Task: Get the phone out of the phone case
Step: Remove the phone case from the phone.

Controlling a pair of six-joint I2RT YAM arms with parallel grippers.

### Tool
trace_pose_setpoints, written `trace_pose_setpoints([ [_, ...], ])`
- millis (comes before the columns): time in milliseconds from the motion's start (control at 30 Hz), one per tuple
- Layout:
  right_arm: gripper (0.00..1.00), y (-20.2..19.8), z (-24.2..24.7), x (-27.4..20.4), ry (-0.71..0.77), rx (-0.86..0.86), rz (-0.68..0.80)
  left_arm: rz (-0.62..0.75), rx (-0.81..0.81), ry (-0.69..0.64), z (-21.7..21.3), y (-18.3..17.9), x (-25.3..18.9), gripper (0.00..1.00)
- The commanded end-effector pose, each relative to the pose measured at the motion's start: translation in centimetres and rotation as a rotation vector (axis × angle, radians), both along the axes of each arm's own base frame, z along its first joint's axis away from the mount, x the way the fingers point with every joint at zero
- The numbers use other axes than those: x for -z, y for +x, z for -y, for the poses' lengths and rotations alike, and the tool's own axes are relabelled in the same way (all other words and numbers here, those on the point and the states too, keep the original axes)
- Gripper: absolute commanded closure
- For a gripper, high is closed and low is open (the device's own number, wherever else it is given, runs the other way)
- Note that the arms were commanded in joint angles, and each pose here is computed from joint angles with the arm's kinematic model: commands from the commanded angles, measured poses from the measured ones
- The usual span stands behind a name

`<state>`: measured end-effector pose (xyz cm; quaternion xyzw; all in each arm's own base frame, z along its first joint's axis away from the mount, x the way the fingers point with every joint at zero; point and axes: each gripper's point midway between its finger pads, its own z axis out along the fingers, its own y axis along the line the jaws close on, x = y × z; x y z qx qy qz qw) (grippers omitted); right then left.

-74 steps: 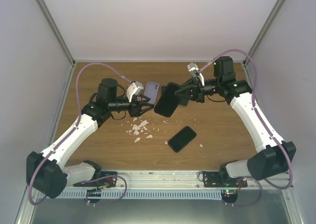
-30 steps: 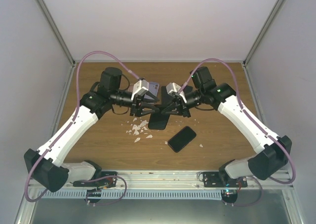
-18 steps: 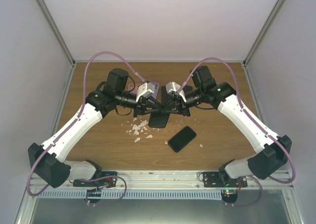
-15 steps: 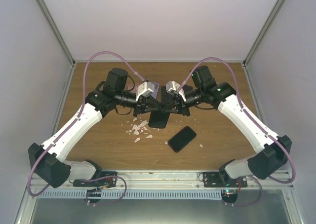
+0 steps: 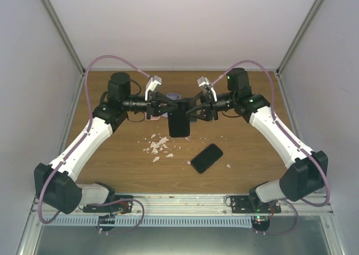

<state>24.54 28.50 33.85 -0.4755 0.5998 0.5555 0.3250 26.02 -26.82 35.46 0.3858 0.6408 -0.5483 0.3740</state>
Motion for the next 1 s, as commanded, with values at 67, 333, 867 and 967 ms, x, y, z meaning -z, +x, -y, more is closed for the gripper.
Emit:
trace_pose_setpoints([
  [67,0.48,1.0,-0.6,-2.0,0.065,0.030,-0.043,0.083,0.019,-0.115,0.0,-0.8,-4.4,1.00],
  [333,0.58,1.5,-1.4,-2.3,0.068,0.044,-0.088,0.090,0.024,-0.098,0.7,-0.8,-4.0,1.00],
  [867,1.00,3.3,0.7,-4.0,0.127,0.077,-0.188,0.115,-0.070,-0.031,-1.1,1.8,-2.7,0.40],
  [967,1.00,3.9,1.7,-5.0,0.161,0.091,-0.236,0.110,-0.063,-0.016,-1.1,1.6,-1.3,0.32],
])
